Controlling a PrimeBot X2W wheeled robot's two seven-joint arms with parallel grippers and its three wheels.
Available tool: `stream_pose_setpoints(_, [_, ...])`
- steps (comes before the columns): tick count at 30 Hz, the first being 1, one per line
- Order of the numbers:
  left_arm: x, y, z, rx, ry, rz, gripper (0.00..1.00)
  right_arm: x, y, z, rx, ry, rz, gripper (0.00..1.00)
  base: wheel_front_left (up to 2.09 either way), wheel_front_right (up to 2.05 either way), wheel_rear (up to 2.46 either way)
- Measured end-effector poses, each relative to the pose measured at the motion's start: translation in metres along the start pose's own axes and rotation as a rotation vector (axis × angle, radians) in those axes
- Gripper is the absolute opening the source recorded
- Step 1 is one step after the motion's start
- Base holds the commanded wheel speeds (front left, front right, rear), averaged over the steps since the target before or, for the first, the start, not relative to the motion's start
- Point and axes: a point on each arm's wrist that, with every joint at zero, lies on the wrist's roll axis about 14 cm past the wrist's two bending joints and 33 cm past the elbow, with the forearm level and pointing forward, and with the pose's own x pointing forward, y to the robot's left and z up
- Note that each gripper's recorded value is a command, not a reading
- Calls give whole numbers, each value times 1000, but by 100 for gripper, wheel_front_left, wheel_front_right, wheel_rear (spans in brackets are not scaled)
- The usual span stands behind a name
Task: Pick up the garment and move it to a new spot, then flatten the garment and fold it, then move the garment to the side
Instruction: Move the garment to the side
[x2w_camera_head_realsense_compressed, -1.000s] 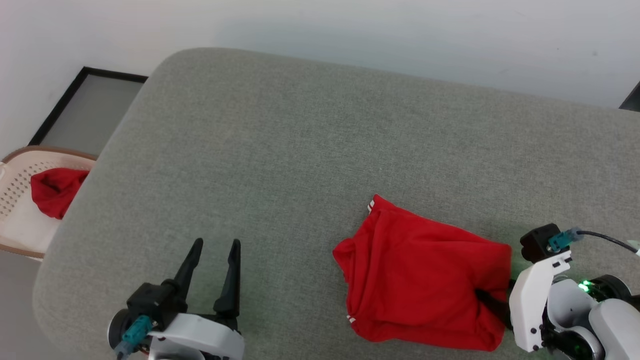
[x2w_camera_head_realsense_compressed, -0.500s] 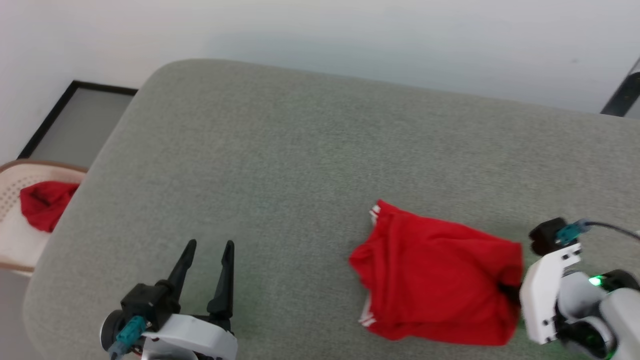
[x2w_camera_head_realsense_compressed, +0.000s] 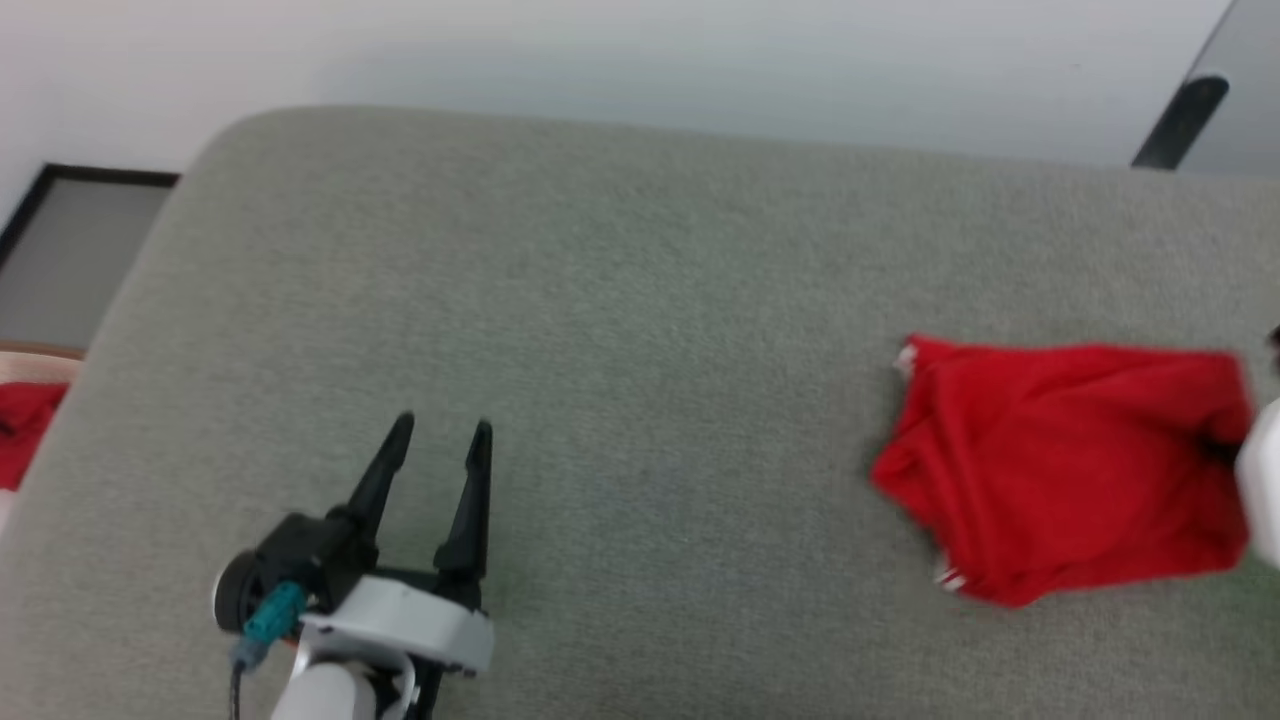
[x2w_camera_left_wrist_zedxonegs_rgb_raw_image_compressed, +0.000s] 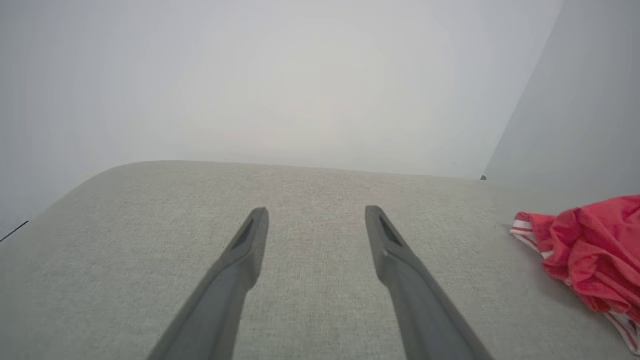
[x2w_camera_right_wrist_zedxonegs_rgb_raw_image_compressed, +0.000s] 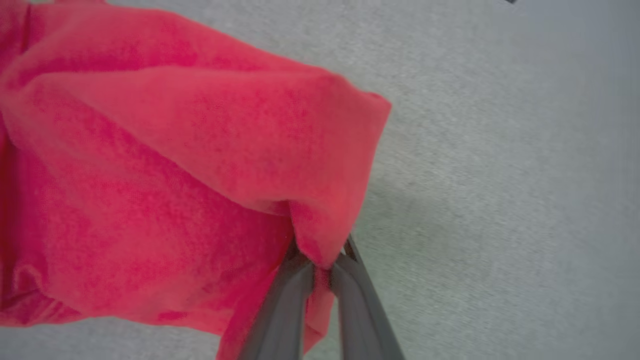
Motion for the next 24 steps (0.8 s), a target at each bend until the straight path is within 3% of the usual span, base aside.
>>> stream_pose_setpoints(13, [63, -37, -28, 7, 30, -126, 100, -14, -127, -8, -33, 32, -264, 0, 0, 0, 0])
stream_pose_setpoints(24, [91, -58, -71, -6, 101, -194, 100, -30, -205, -35, -171, 161, -468, 0, 0, 0, 0])
